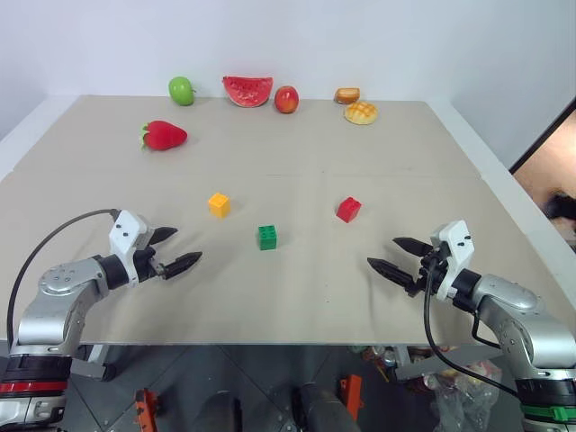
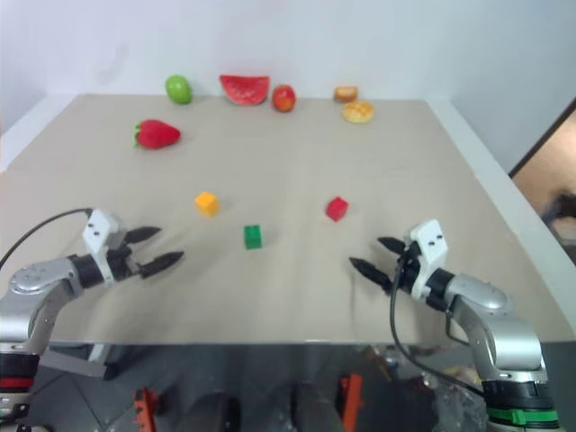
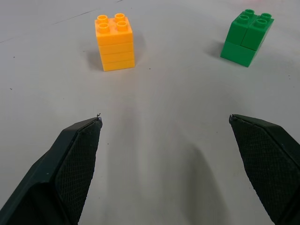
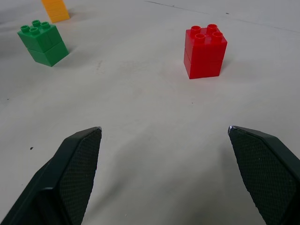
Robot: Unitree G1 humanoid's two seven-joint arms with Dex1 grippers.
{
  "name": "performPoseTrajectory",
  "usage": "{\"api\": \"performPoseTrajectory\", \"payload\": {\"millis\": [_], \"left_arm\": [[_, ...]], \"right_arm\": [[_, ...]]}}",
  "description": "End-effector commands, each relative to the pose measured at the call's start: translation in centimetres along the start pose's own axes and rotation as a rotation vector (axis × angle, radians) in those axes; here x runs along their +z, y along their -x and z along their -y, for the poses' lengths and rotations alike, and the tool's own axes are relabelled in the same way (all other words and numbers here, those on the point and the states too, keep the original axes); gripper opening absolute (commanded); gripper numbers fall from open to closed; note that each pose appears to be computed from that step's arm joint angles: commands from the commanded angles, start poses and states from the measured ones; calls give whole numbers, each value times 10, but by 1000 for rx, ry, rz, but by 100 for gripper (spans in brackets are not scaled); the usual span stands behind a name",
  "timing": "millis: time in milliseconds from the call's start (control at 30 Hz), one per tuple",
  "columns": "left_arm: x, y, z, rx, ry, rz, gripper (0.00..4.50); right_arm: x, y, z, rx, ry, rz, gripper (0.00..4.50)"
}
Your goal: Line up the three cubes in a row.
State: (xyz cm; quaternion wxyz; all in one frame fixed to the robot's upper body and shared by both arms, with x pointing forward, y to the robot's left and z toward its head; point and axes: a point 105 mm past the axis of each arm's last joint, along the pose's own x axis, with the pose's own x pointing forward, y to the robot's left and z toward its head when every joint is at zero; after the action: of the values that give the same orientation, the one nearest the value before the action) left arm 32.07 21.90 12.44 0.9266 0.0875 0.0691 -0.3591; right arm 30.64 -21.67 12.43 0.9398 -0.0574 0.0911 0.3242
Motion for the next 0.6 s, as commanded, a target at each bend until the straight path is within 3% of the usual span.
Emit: {"api": "performPoseTrajectory", "payload": {"millis": [33,433,600], "left_arm": [[13,5,1,-7,-47,72,450],[17,15,4,-73,-70,118,450],[34,-2,28,-212,-120,151,450]], "right_arm": [[10,-3,-1,5,27,34,449],[11,-8,5,-15,41,30,449],[1,-28,31,-140,107,-45,449]]}}
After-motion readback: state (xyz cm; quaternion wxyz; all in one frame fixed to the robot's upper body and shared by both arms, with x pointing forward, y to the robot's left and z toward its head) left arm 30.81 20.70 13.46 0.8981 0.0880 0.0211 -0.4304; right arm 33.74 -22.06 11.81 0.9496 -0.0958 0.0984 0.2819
